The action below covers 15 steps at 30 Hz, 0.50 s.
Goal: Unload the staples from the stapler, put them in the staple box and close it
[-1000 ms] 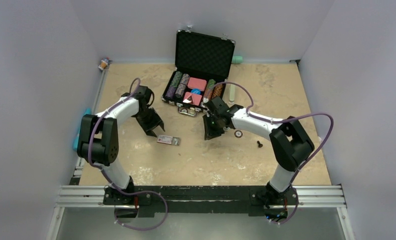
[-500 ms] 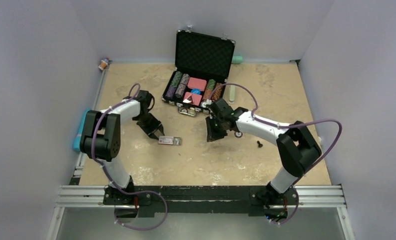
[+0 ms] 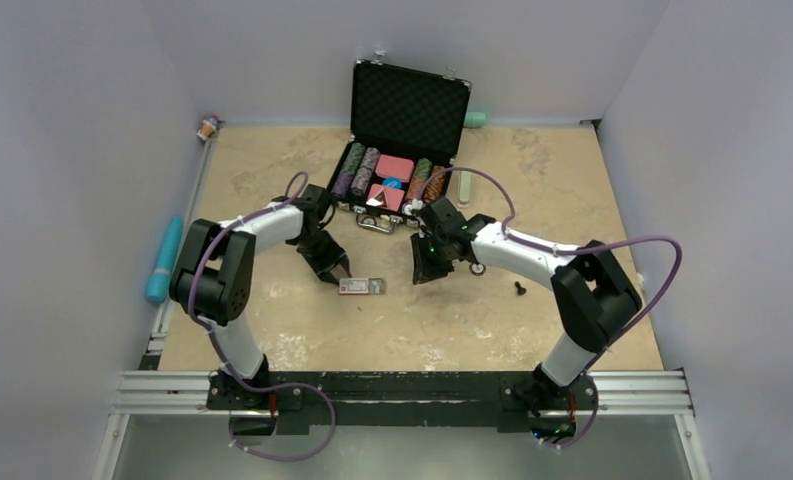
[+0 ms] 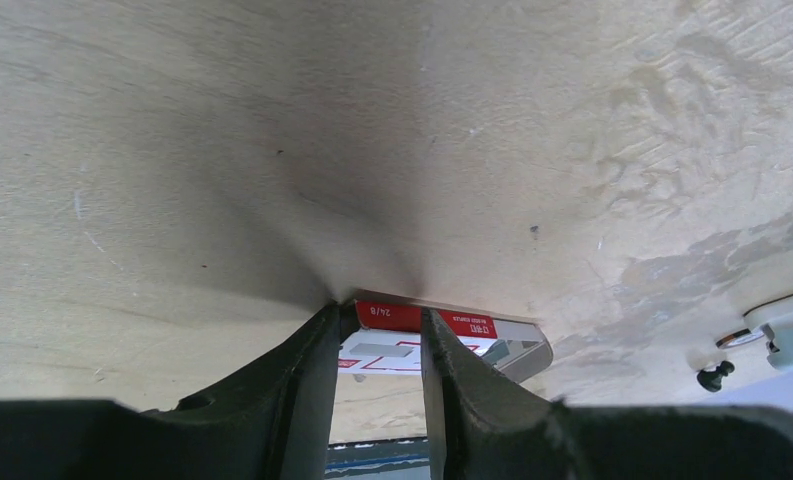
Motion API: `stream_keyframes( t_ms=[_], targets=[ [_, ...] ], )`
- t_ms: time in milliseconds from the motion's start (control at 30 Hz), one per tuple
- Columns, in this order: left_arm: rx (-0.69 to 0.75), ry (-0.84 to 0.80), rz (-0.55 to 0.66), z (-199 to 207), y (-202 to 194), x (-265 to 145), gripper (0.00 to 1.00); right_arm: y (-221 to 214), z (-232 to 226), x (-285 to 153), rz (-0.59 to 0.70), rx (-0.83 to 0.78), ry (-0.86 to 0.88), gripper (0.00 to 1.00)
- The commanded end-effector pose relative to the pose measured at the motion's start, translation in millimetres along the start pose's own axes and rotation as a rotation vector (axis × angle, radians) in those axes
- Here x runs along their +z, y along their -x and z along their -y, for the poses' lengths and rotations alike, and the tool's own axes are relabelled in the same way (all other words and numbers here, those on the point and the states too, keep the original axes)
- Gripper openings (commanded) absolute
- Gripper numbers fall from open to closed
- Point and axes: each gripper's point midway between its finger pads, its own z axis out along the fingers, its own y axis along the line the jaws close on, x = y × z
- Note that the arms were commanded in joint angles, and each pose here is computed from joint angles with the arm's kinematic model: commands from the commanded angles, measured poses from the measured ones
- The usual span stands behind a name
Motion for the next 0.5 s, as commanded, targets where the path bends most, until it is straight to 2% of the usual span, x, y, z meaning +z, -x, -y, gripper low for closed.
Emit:
stream_keyframes(
  t_ms=[0, 333, 467],
  targets=[
    [0.012, 0.002, 0.022, 6.1, 5.1, 0.3, 0.39, 13.5, -11.1, 13.2, 0.008, 0.009, 0.034, 0.19],
    [0.054, 0.023, 0.041, -2.2, 5.9, -4.1, 0.39, 29.0, -33.9, 43.5, -0.035, 0.007, 0.054, 0.03],
    [0.070, 0.032, 0.048, -5.2, 6.7, -4.4, 0.39, 20.7, -50.2, 50.8, -0.067, -0.004, 0.099, 0.02]
  ],
)
